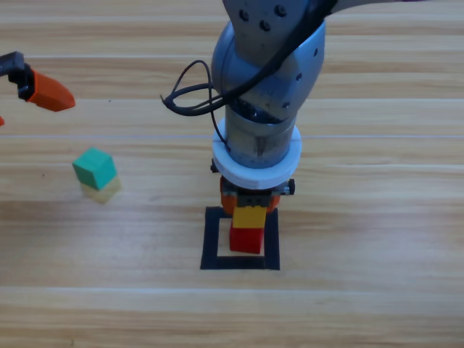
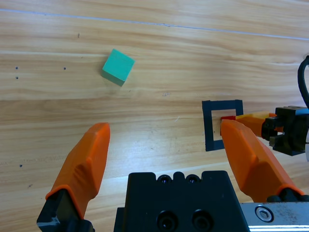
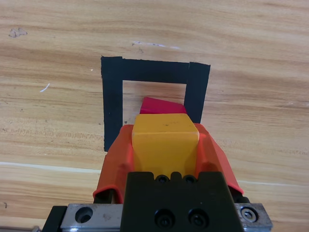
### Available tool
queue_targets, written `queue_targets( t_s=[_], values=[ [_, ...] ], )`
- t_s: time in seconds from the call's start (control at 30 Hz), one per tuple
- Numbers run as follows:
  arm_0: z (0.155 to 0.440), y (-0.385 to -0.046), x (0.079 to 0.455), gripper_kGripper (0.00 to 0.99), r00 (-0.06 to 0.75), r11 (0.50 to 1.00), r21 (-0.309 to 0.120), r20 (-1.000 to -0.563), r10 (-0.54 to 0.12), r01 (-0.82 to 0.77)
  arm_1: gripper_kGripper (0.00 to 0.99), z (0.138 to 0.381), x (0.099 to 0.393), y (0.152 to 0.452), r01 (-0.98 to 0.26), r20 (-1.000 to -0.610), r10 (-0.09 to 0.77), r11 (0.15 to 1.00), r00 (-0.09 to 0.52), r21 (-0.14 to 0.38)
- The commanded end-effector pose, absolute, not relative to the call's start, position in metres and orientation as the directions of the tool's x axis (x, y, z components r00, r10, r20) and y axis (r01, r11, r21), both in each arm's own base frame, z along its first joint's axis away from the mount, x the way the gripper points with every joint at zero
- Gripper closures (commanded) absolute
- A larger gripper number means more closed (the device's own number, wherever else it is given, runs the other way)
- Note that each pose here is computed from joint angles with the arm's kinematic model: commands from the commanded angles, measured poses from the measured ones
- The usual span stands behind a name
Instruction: Stack the blocks in the rectangular block: red at the bottom, yellow in the middle, green on top
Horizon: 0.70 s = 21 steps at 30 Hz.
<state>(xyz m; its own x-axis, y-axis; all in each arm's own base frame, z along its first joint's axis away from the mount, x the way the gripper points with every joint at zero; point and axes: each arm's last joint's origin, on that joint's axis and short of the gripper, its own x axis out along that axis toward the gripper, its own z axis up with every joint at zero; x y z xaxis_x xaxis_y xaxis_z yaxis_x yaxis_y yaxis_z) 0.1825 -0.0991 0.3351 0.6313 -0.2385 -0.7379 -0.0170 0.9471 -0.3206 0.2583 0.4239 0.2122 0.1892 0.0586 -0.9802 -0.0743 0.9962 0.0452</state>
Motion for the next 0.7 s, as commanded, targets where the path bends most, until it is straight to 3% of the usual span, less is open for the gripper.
queue_targets(
  t_s=[0.03,0.07,0.13,0.17,0.37,0.7],
  values=[
    [0.323,-0.099,0.189,0.016,0.605,0.949,-0.311,-0.764,-0.223,-0.043,0.743,0.168,0.253,0.439,-0.095,-0.987,-0.021,0.995,0.16,-0.037],
    [0.323,-0.099,0.189,0.016,0.604,0.949,-0.311,-0.765,-0.223,-0.044,0.567,0.167,0.254,0.439,-0.095,-0.987,-0.021,0.995,0.158,-0.036],
    [0.323,-0.099,0.189,0.016,0.604,0.949,-0.311,-0.765,-0.222,-0.045,0.119,0.165,0.255,0.441,-0.095,-0.987,-0.019,0.995,0.159,-0.035],
    [0.323,-0.099,0.189,0.016,0.604,0.949,-0.311,-0.765,-0.223,-0.044,0.01,0.165,0.255,0.441,-0.095,-0.987,-0.021,0.995,0.158,-0.036],
    [0.323,-0.099,0.189,0.016,0.605,0.949,-0.311,-0.764,-0.223,-0.043,0.0,0.181,0.256,0.443,-0.099,-0.984,0.007,0.995,0.177,-0.011],
    [0.323,-0.099,0.189,0.016,0.605,0.949,-0.313,-0.764,-0.225,-0.042,0.0,0.246,0.234,0.434,-0.139,-0.958,0.06,0.99,0.282,0.021]
  ],
)
